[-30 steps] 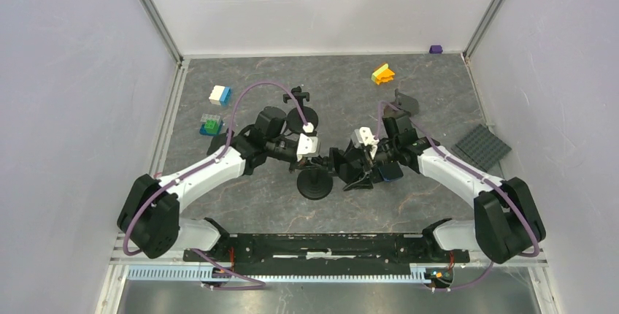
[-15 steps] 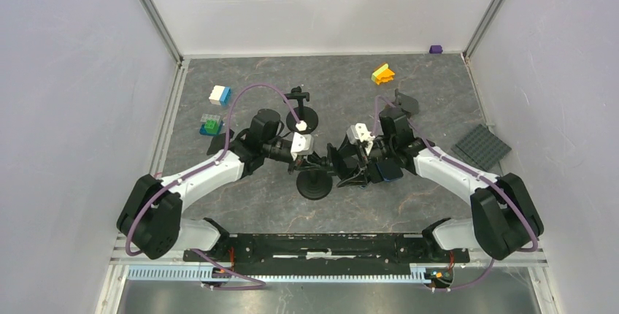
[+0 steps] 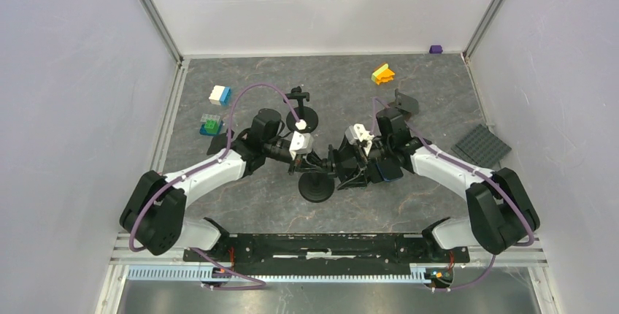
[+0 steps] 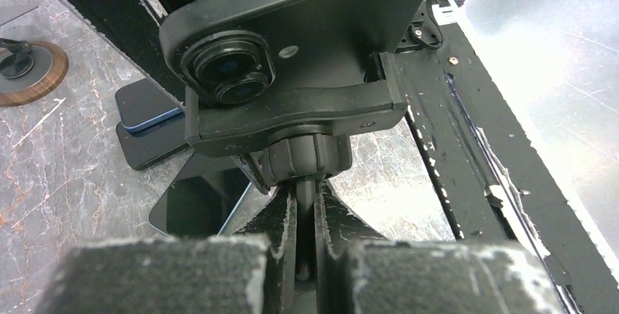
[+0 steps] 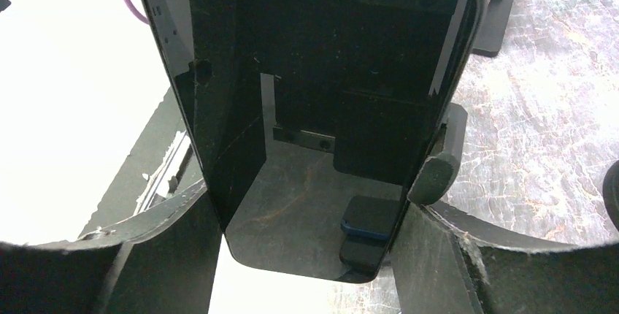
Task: Place the phone on the phone stand
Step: Install the phone on the phone stand.
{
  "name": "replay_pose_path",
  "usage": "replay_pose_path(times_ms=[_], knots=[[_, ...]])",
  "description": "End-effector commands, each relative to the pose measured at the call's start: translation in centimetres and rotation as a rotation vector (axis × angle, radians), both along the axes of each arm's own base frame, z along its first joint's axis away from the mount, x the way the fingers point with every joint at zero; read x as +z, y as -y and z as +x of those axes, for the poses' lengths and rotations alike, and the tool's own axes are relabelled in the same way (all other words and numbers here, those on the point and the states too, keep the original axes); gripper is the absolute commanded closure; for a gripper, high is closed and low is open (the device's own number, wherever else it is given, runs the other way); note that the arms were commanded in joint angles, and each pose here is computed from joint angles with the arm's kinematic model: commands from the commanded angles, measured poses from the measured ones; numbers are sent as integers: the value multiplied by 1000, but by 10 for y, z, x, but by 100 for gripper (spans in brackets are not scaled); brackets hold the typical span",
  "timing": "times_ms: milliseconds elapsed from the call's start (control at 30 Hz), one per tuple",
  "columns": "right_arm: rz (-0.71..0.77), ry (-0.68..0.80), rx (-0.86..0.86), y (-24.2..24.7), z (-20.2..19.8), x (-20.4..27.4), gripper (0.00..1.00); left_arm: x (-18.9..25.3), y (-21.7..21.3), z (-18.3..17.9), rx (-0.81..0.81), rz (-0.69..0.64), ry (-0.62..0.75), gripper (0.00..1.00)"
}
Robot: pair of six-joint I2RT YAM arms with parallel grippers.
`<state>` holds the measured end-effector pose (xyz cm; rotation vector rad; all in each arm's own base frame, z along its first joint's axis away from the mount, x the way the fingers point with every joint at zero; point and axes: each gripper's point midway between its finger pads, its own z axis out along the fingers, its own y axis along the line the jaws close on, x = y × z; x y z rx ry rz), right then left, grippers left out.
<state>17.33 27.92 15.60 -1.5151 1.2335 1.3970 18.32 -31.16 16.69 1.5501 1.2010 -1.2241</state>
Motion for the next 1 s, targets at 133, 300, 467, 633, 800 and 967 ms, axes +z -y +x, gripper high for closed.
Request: replay_pose_path(times_ms=[133,300,467,633,800,967], knots=[[102,136,110,-15,7,32,100,-9,-1,-23,-119,28,-78,98],[109,145,123,-17,11,35,100,-22,-2,-28,-145,80,-95,98],[107,168,139,-15,10,38,100,-26,-2,-28,-158,98,-102,98],[107,201,152,-22,24,48,100,-30,-2,-27,-169,137,-90,98],[120,228,153,-40,57,56,100,-29,0,-23,-161,174,-99,98],[113,214,153,-47,68,49,100,-32,2,-20,-137,209,-122,98]])
